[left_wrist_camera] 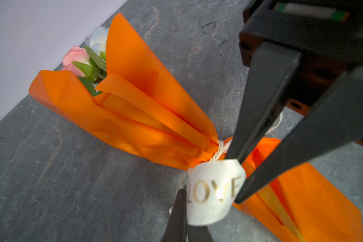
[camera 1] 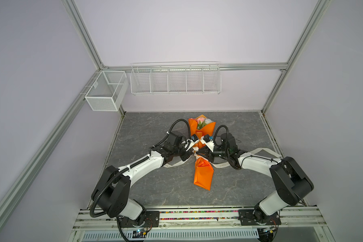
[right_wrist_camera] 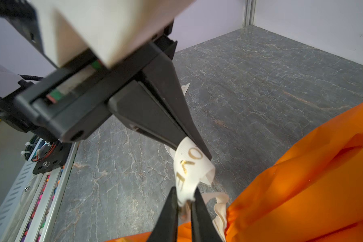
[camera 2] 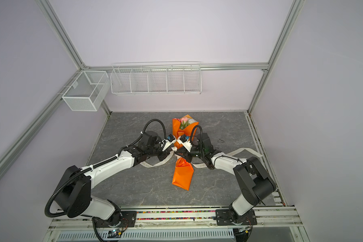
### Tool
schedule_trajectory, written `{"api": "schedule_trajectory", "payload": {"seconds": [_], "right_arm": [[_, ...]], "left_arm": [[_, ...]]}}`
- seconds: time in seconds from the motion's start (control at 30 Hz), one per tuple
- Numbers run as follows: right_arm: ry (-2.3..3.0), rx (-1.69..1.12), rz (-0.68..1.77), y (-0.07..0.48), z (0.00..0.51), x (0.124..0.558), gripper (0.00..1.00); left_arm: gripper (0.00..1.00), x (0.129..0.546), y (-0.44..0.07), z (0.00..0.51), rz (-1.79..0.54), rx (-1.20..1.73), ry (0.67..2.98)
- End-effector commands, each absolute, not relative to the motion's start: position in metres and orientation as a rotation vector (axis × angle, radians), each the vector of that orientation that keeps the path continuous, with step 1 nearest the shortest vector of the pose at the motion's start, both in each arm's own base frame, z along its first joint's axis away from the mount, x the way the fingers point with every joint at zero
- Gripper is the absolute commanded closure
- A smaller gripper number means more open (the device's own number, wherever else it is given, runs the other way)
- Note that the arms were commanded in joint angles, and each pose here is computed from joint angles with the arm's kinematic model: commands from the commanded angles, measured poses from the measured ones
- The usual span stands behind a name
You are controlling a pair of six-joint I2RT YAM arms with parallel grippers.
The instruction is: Tie the bouquet of fake flowers
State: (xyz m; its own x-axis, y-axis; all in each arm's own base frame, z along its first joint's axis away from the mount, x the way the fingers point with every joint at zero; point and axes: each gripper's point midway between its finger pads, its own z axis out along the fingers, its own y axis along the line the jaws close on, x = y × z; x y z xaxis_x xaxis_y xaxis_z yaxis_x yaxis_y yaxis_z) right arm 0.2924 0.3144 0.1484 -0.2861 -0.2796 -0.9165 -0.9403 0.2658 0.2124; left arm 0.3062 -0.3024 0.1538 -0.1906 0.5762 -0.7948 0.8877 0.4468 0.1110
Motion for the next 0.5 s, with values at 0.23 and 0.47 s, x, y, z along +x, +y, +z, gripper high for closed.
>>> {"api": "schedule_trajectory", "payload": {"seconds": [0.23,0.47], "right_arm": [[1.849,-1.017,1.188,0.305,0.167,0.273,0.73],[2.078,-0.674,1.125,0.261,0.171,0.282,0.50]], "left_arm": [[1.00,0.316,-0.313,0.183,-0.565,1.053,1.763],[1.00,0.311,-0.314,0.189,-0.593,1.043,1.729]]}}
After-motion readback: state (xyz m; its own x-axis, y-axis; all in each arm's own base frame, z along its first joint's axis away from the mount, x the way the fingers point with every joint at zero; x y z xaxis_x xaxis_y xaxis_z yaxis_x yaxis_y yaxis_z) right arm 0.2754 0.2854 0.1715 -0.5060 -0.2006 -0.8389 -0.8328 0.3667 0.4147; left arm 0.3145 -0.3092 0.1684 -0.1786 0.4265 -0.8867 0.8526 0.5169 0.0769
